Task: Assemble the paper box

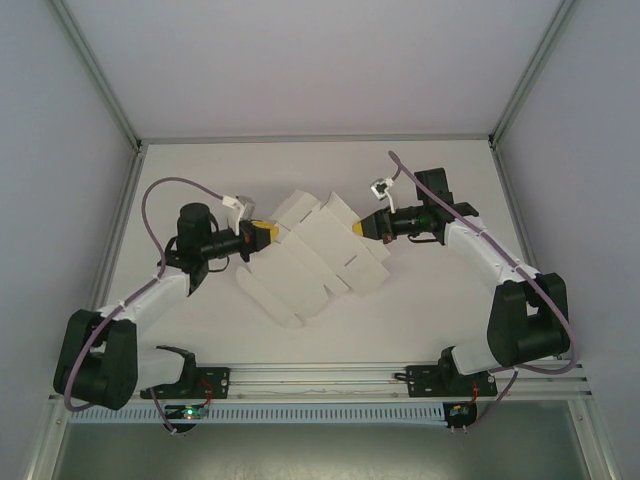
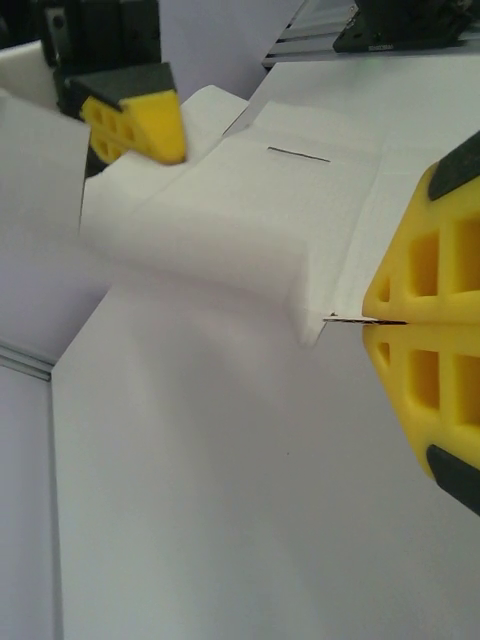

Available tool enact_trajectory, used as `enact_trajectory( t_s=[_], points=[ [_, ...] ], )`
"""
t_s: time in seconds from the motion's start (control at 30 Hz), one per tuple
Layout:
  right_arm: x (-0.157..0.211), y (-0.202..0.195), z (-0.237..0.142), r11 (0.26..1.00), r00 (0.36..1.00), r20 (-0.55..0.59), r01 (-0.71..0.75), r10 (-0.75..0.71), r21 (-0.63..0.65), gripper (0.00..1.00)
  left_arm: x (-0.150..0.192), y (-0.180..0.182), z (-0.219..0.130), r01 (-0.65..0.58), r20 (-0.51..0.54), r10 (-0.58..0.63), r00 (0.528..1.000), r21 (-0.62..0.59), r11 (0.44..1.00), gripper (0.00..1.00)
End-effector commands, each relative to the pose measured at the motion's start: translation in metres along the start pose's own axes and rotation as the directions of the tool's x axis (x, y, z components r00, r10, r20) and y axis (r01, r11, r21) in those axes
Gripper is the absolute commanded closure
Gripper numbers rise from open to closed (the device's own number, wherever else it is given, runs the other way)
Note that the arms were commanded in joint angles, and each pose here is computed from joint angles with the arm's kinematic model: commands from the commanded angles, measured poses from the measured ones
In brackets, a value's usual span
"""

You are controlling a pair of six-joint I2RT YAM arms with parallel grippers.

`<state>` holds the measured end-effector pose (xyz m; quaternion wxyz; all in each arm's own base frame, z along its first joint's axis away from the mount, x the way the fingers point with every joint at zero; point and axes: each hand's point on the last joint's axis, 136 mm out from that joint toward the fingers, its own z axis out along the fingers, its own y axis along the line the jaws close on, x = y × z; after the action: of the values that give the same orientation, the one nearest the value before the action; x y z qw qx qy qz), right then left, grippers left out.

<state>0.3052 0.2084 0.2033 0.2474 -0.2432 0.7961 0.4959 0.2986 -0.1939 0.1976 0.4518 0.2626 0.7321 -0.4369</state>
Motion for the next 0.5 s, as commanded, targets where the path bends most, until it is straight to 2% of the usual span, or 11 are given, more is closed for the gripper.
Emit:
enact_trajectory(
  t_s=[0.0,0.1,0.2,0.33,0.47],
  points=[
    [-0.033,-0.007,-0.019,1.000,0.993,0.115,0.016,-0.017,0.010,1.00,0.014,-0.015,-0.008,-0.049,0.013,0.049,0.999,0.016,0.999,1.00],
    [-0.034,-0.009,-0.018,1.000,0.993,0.117,-0.002,0.003,-0.005,1.00,0.013,-0.026,-0.018,-0.100,0.034,0.100,0.994,0.008,0.995,1.00],
    [-0.034,0.002,-0.016,0.999,0.993,0.110,0.040,-0.037,-0.020,1.00,0.009,-0.034,-0.024,-0.114,0.041,0.114,0.993,-0.013,0.993,1.00],
    [-0.028,0.017,-0.006,0.989,0.988,0.071,0.136,-0.140,0.053,1.00,0.010,-0.026,-0.014,-0.151,-0.071,0.140,0.988,-0.189,0.970,1.00],
    [-0.024,0.024,0.005,0.967,0.977,0.022,0.207,-0.213,0.148,1.00,0.009,-0.032,0.001,-0.237,-0.108,0.216,0.970,-0.255,0.937,1.00]
  ],
)
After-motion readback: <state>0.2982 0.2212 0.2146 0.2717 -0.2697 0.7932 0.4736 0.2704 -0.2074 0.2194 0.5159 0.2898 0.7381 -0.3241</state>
